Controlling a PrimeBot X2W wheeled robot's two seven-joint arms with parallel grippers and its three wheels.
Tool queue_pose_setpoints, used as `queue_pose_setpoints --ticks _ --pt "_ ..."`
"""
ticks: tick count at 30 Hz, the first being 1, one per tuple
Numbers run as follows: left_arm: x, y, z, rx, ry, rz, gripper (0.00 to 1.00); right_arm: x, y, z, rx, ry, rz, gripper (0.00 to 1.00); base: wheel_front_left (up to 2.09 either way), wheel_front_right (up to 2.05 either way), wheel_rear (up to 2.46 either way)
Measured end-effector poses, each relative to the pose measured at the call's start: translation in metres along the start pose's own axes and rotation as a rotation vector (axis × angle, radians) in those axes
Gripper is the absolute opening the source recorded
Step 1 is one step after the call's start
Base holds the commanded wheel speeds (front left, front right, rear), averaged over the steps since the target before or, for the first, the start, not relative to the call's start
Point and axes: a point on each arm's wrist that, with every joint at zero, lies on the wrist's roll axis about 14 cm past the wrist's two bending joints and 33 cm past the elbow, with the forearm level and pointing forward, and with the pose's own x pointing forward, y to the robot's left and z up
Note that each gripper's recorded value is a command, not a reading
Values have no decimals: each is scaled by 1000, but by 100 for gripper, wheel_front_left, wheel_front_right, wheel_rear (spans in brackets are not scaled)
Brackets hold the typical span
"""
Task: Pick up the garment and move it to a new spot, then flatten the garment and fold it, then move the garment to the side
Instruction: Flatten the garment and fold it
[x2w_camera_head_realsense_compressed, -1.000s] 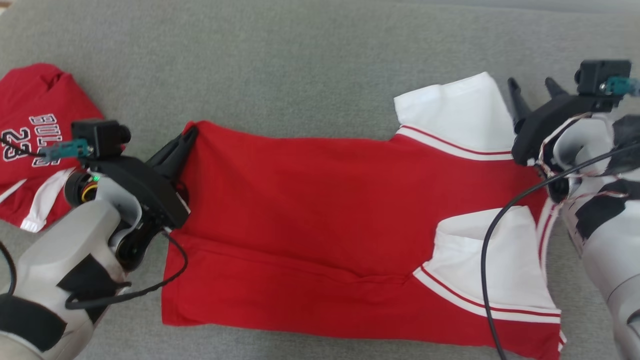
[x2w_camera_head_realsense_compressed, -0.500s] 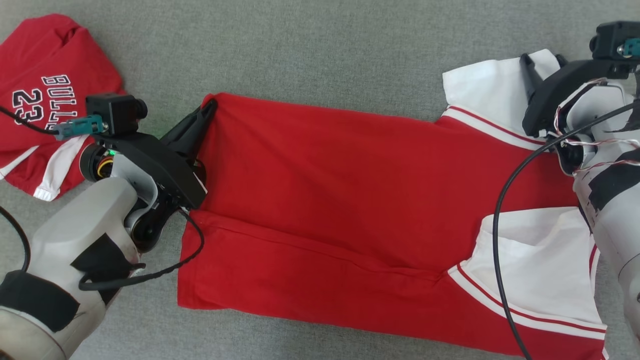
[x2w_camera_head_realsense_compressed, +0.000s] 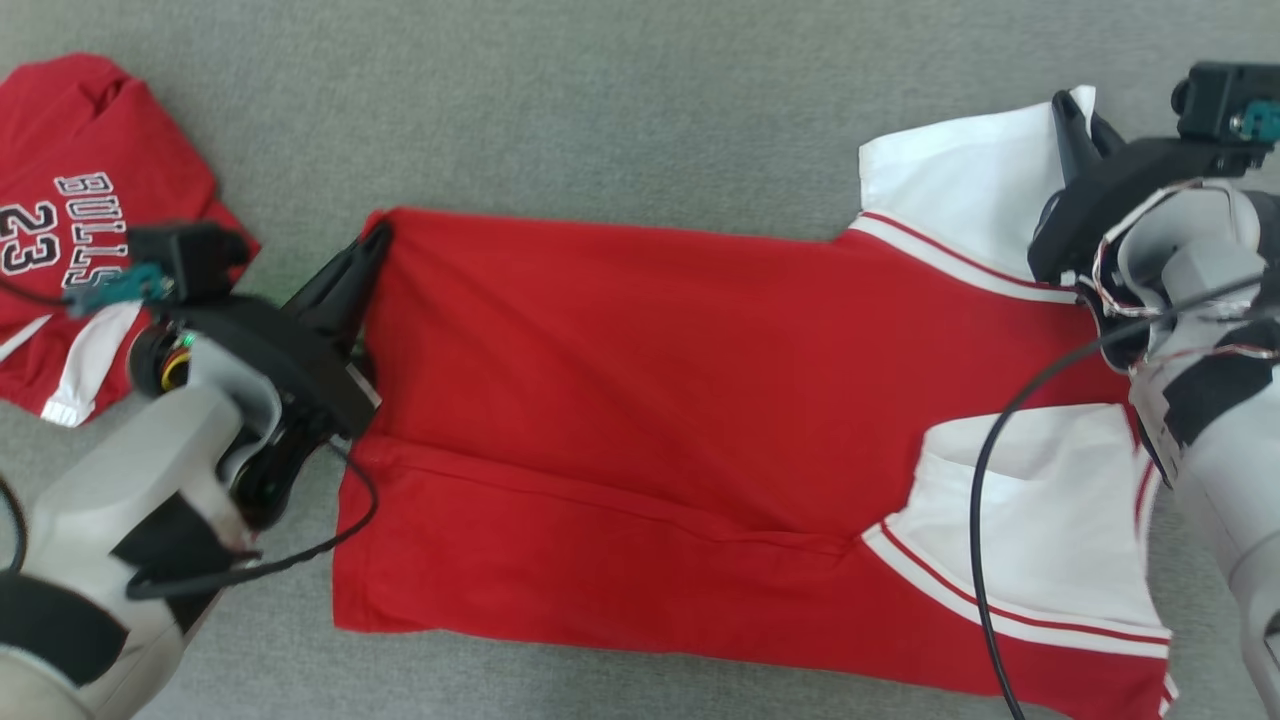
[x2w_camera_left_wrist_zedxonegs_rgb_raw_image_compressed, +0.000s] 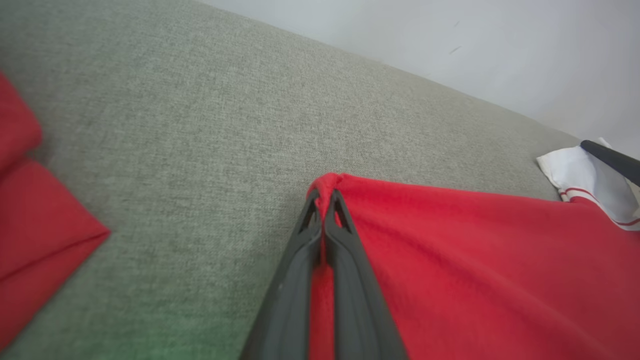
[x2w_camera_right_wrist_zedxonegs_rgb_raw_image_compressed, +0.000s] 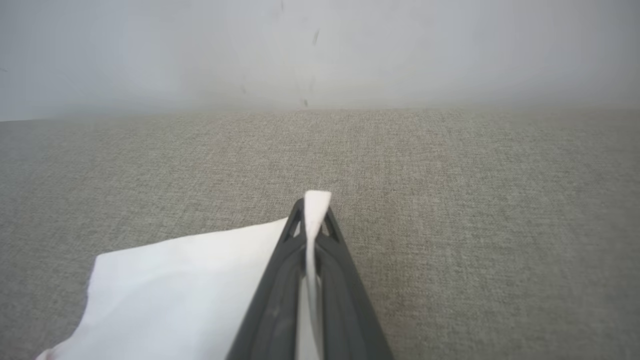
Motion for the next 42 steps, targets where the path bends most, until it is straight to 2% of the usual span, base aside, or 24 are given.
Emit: queue_pose_setpoints --ticks 10,20,31,42 --pt "-19 -1 9 -46 -46 14 0 -44 -7 15 3 -96 26 0 0 0 0" --pt "-40 -17 -3 -104 -59 -4 0 -88 12 20 54 -164 117 0 0 0 0" --pt "-73 -25 -35 -212 -68 40 0 -148 31 -28 134 -77 191 0 0 0 0" --pt "-90 -29 -44 -226 -91 66 0 -185 49 -67 241 -5 204 0 0 0 0"
